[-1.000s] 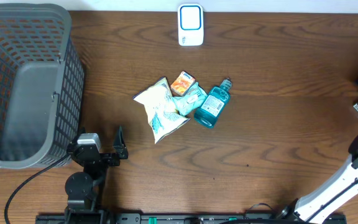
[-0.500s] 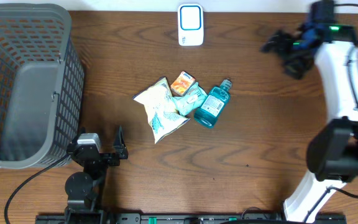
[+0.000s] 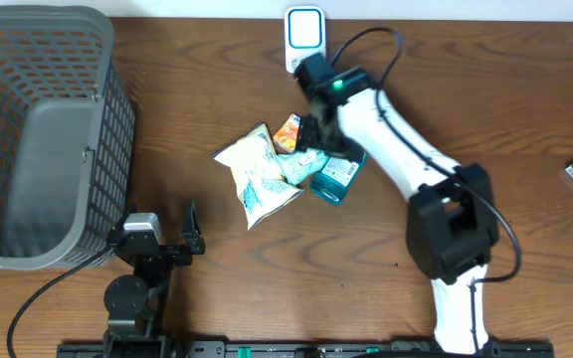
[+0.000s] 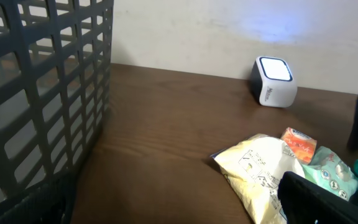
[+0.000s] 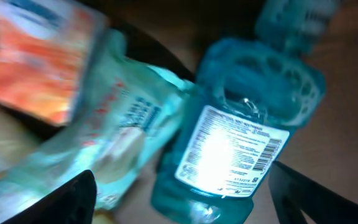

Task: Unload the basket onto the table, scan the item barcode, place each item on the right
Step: 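Move the right gripper back toward the teal Listerine bottle, then grasp the teal Listerine bottle with the right gripper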

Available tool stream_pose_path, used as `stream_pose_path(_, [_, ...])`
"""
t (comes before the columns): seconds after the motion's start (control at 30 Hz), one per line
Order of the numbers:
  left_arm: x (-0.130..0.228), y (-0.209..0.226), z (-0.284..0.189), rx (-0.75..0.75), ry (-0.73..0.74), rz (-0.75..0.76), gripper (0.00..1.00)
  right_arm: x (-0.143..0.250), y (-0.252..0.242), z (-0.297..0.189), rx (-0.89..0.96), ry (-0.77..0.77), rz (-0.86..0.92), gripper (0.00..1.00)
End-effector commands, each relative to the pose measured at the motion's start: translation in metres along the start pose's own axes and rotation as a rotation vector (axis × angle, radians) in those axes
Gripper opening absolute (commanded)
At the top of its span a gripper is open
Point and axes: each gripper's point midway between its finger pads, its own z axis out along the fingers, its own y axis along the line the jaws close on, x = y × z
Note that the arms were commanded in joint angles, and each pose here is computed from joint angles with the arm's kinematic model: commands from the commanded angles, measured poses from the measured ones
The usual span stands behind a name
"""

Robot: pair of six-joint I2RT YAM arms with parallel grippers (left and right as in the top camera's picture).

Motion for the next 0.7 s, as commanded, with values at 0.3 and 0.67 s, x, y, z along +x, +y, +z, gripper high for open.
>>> stream_pose_path(0.3, [0.016,0.002,0.001,-0.006,0.046,-0.005,0.97,0.022,-0.039,0.06,0.306,0.063,0.022,0.72])
stream_pose_path(0.67, [0.016,0.002,0.001,-0.006,0.046,-0.005,0.98,0.035,-0.054,0.07,0.386,0.126,0.005,0.45])
